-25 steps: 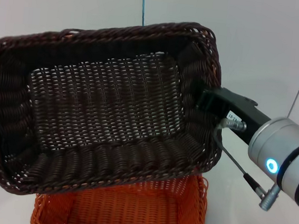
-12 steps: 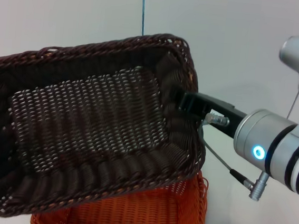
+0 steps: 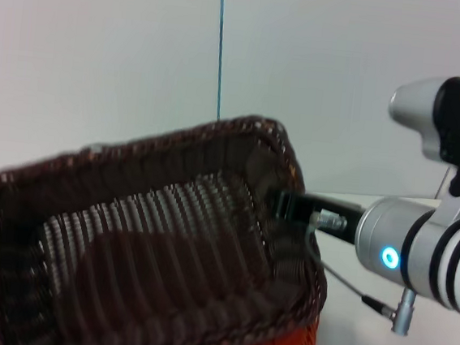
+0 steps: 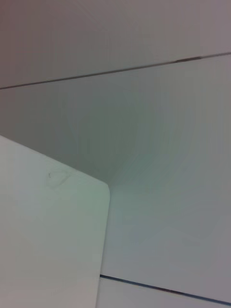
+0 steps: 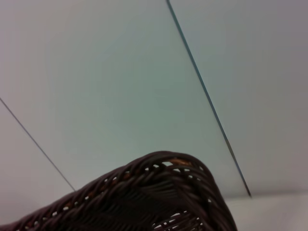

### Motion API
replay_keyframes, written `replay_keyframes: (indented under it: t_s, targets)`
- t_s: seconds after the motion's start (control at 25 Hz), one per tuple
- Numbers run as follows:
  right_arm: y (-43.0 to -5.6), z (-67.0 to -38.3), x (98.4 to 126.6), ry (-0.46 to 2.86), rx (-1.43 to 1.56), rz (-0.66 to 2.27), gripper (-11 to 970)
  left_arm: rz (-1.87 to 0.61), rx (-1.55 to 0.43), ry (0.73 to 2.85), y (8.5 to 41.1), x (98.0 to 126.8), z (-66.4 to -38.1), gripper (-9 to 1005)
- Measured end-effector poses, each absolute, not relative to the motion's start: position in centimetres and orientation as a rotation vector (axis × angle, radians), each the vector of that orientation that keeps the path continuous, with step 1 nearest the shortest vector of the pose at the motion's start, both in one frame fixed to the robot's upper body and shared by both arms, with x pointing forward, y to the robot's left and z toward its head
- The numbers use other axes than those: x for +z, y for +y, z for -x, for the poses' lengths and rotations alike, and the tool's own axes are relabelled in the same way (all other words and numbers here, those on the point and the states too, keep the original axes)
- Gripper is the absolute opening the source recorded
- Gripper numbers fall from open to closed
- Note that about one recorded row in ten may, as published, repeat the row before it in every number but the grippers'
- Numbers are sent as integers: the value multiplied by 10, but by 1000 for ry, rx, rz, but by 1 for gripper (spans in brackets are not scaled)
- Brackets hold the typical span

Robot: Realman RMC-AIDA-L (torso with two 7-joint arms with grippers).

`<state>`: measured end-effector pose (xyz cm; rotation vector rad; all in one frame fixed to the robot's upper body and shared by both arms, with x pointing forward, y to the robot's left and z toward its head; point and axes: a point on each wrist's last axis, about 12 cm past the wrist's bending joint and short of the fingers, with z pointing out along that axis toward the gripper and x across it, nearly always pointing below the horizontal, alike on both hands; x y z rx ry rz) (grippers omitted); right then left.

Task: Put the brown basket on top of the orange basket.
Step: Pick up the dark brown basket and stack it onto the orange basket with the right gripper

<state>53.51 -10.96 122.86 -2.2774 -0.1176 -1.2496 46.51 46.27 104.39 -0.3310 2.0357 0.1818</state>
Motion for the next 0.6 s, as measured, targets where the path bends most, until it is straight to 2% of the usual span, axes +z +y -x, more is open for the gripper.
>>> replay_keyframes:
  t_s: [0.32, 0.6]
  targets:
    - [-106, -536, 1199, -94, -1105, 2332, 134, 308, 190, 2049, 462, 1044, -465, 858]
    - [-119, -540, 1196, -7, -1083, 2273, 134, 308, 193, 2052, 463, 1043, -464, 858]
